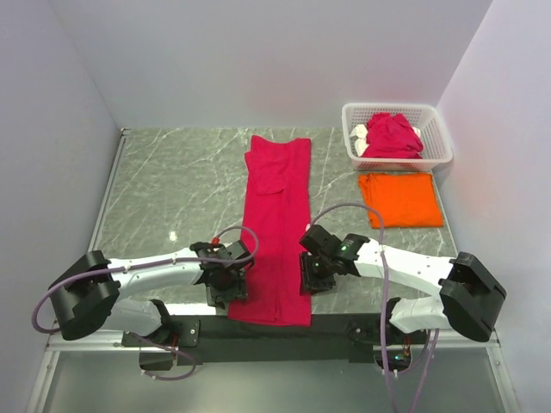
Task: Fold and stack the t-shirts
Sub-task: Fold the tshirt
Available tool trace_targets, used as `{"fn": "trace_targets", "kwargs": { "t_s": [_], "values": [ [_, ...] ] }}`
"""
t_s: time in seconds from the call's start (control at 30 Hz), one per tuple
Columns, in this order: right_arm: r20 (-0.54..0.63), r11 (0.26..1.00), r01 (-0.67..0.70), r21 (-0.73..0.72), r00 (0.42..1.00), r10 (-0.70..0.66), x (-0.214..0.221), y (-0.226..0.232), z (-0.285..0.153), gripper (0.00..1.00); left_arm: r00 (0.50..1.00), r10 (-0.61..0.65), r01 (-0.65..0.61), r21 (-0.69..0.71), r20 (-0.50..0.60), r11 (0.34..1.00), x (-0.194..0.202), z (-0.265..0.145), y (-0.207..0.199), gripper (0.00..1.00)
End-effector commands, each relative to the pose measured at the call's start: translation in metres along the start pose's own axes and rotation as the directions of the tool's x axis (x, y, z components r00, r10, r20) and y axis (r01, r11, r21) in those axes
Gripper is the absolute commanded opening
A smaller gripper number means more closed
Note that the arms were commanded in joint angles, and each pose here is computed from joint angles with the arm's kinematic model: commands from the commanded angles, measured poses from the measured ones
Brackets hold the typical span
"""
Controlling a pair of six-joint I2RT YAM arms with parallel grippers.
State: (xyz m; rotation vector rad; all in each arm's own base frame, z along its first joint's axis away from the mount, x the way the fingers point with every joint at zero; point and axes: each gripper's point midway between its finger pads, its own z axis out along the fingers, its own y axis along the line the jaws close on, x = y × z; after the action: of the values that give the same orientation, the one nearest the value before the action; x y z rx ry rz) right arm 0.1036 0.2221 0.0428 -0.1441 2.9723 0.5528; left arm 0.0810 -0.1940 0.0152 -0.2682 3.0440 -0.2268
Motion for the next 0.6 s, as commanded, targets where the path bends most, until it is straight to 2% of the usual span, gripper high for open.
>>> {"fn": "trace_targets", "kwargs": {
  "t_s": [0.0,0.27,0.57],
  "values": [
    [-0.012,0.999,-0.044,0.025,0.999,0.045,0.006,-0.003,0.002,0.42,0.999,0.003,-0.001,0.035,-0.054,0.999,0.017,0.003,-0.002,0.63],
    [-0.046,0.996,-0.066,0.066,0.997,0.069,0.021,-0.015,-0.001,0.46,0.996,0.021,-0.015,0.068,-0.083,0.998,0.032,0.001,-0.002,0.62],
    [-0.140,0.998,-0.041,0.053,0.989,0.049,0.047,-0.010,0.005,0.47,0.994,0.028,-0.017,0.101,-0.103,0.995,0.039,0.000,-0.005,0.40]
  ]
}}
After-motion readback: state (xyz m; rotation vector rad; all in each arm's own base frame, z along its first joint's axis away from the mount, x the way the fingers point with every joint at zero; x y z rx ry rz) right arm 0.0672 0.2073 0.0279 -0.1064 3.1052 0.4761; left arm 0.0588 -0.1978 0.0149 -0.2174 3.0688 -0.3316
